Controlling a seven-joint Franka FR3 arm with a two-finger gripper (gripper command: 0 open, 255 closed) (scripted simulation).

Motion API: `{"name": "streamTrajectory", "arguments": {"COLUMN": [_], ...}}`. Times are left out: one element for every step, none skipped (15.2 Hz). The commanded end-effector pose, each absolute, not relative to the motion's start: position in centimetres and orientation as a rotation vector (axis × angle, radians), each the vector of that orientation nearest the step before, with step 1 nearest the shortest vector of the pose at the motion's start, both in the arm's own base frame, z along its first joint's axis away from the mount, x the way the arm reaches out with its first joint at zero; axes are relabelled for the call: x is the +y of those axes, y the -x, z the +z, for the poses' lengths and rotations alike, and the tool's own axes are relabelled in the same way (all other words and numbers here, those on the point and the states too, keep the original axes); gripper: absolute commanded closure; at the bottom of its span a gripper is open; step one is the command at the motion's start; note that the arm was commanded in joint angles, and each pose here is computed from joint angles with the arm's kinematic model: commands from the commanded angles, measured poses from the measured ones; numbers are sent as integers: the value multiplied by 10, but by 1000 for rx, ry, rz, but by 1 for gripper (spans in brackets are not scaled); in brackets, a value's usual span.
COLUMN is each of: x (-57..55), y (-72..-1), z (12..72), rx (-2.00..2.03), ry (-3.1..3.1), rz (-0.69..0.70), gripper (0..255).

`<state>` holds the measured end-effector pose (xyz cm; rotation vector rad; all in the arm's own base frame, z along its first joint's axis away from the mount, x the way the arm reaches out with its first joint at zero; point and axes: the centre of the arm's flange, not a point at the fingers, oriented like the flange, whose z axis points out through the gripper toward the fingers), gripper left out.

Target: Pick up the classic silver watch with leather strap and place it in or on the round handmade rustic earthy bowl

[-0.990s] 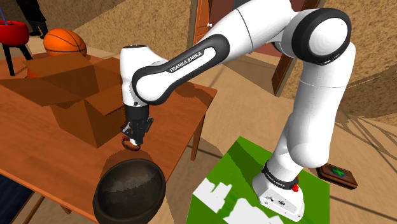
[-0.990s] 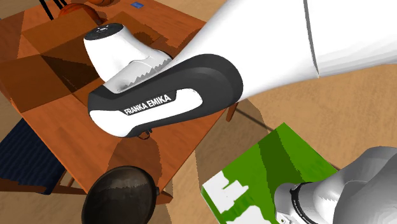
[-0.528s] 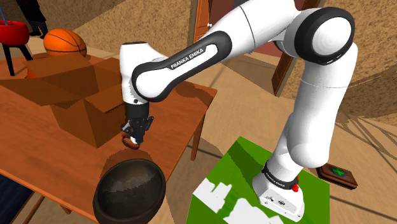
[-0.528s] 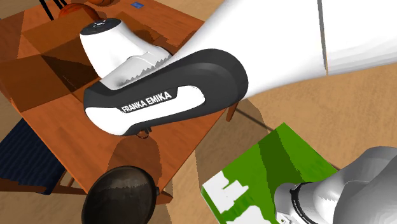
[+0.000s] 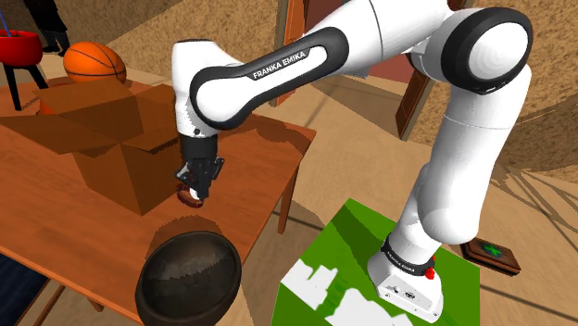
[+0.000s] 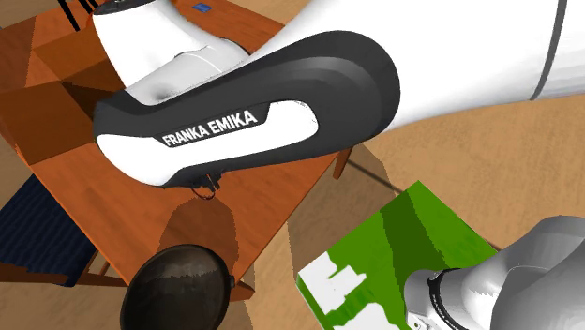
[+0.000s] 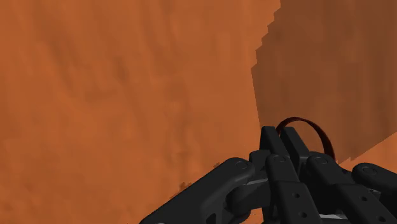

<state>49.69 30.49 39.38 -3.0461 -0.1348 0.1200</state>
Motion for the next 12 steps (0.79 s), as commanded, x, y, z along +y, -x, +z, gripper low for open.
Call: {"name": "streamTrajectory", "arguments": {"x": [306, 306, 306, 306, 306, 306, 306, 306, 306, 306, 306, 306], "y": [-498, -498, -498, -498, -498, -498, -498, -498, -498, -498, -498, -498], "z": [405, 410, 416, 421, 426, 432, 437, 442, 447, 453, 458, 463], "rx": [-135, -135, -135, -135, -135, -135, -135, -135, -135, -135, -135, -135], "ry": [3046, 3046, 3046, 3046, 3046, 3046, 3046, 3046, 3046, 3046, 3046, 3046], "rz": [121, 121, 121, 121, 121, 121, 121, 121, 121, 121, 121, 121], "gripper": [255, 255, 255, 255, 255, 255, 255, 255, 255, 255, 255, 255]}}
